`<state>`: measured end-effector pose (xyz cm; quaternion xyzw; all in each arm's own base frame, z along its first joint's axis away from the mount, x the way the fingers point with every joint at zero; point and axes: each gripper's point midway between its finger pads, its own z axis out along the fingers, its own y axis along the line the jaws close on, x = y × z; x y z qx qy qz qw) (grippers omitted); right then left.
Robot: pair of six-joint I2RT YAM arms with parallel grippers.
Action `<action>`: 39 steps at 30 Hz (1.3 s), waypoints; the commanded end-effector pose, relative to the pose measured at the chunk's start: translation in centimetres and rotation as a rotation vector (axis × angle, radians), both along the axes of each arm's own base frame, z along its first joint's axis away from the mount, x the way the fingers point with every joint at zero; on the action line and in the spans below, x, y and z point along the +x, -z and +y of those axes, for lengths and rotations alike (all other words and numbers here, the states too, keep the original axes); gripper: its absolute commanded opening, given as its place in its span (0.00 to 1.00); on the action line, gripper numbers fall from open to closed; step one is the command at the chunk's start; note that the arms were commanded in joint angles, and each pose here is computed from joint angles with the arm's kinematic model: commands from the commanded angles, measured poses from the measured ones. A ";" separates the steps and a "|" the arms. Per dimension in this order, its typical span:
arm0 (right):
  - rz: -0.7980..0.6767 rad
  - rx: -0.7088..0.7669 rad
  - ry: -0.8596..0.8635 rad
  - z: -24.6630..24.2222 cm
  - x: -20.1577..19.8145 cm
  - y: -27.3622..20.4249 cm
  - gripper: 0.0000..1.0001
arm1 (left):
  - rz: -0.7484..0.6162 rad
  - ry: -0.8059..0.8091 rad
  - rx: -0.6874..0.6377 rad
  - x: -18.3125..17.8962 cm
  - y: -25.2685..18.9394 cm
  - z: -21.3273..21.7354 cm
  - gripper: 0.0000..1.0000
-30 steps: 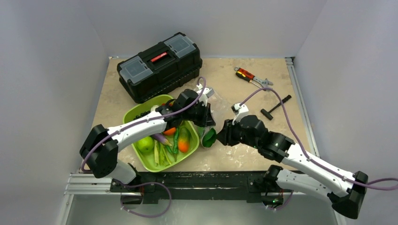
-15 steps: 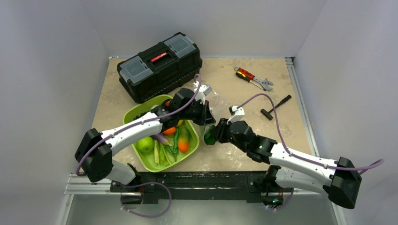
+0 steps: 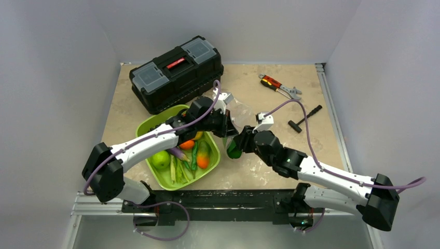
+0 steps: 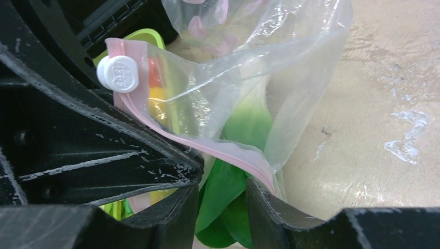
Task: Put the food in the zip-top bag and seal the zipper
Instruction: Place the fake vegetable in the zipper food storage bag.
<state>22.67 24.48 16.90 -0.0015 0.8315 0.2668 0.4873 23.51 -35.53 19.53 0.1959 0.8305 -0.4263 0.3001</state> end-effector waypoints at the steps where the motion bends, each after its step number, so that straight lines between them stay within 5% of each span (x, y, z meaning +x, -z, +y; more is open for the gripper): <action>1: -0.057 0.023 0.054 -0.7 1.5 -0.8 0.39 | -0.046 0.031 -0.093 -0.3 -3.5 -0.4 0.00; 13: -0.107 -0.041 -0.050 1.9 2.5 5.3 0.78 | -0.009 0.069 -0.110 -0.7 -3.2 -1.1 0.00; 19: -0.088 -0.050 0.035 0.7 3.0 9.8 0.81 | 0.065 0.076 -0.121 -0.7 -1.7 -2.0 0.00; 23: -0.113 -0.047 0.002 2.1 3.3 10.1 0.66 | 0.092 0.080 -0.127 -0.7 -1.4 -2.1 0.00; 29: -0.157 -0.029 0.003 3.2 4.3 8.7 0.00 | 0.071 0.075 -0.135 -0.6 -2.0 -1.8 0.00; 39: -0.211 0.172 0.057 1.2 3.0 2.2 0.00 | 0.020 0.068 -0.149 -0.4 -4.0 -1.0 0.00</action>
